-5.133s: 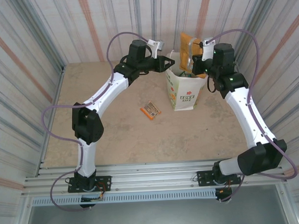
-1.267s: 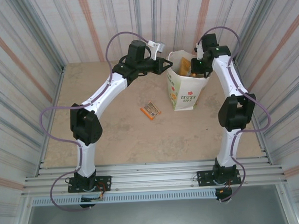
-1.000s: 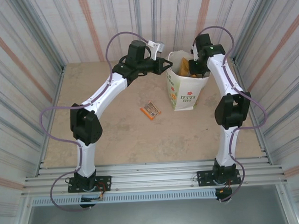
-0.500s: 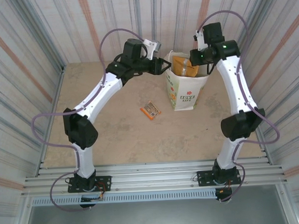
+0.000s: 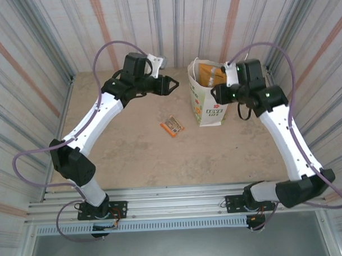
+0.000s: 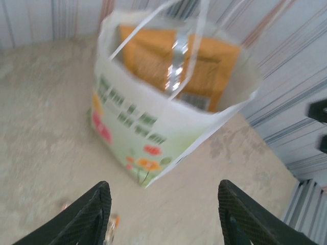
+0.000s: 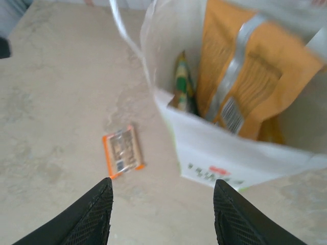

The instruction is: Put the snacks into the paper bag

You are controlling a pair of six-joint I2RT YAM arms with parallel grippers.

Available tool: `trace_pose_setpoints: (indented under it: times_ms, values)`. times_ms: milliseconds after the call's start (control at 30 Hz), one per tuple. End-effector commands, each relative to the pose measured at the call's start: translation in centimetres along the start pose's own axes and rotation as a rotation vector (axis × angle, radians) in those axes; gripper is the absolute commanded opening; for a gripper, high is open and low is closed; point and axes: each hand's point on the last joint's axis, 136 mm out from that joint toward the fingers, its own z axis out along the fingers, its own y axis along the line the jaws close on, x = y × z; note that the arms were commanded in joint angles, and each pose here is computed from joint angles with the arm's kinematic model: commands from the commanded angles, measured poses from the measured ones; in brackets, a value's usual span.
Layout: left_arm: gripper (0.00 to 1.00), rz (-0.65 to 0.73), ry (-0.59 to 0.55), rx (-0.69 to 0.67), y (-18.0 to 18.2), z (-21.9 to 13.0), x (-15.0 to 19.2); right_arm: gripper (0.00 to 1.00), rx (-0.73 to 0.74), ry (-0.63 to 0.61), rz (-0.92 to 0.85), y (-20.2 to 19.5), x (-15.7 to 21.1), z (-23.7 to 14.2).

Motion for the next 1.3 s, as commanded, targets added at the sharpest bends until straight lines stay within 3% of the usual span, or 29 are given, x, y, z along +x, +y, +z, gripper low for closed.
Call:
trace_pose_setpoints:
  times_ms: [0,233,500,900,1267]
  values:
    - [0.57,-0.082,0.147,-0.042,2.6,1.0,4.9,0.53,-0.117,-0.074,0.086,2.3,0.9,-0.1]
    - [0.56,-0.178,0.346,-0.123,7.7,5.2,12.8,0.49,-0.178,-0.016,0.213,4.1,7.5,3.0]
    - [0.56,-0.145,0.448,-0.215,11.6,9.6,15.2,0.48,-0.202,0.066,0.226,5.9,11.4,6.4]
    - [0.57,0.034,0.625,-0.327,13.0,13.7,18.6,0.48,-0.181,0.089,0.198,5.6,12.3,6.8]
    - [0.53,0.122,0.751,-0.397,13.9,14.5,22.3,0.47,-0.169,0.06,0.198,5.2,12.3,5.9]
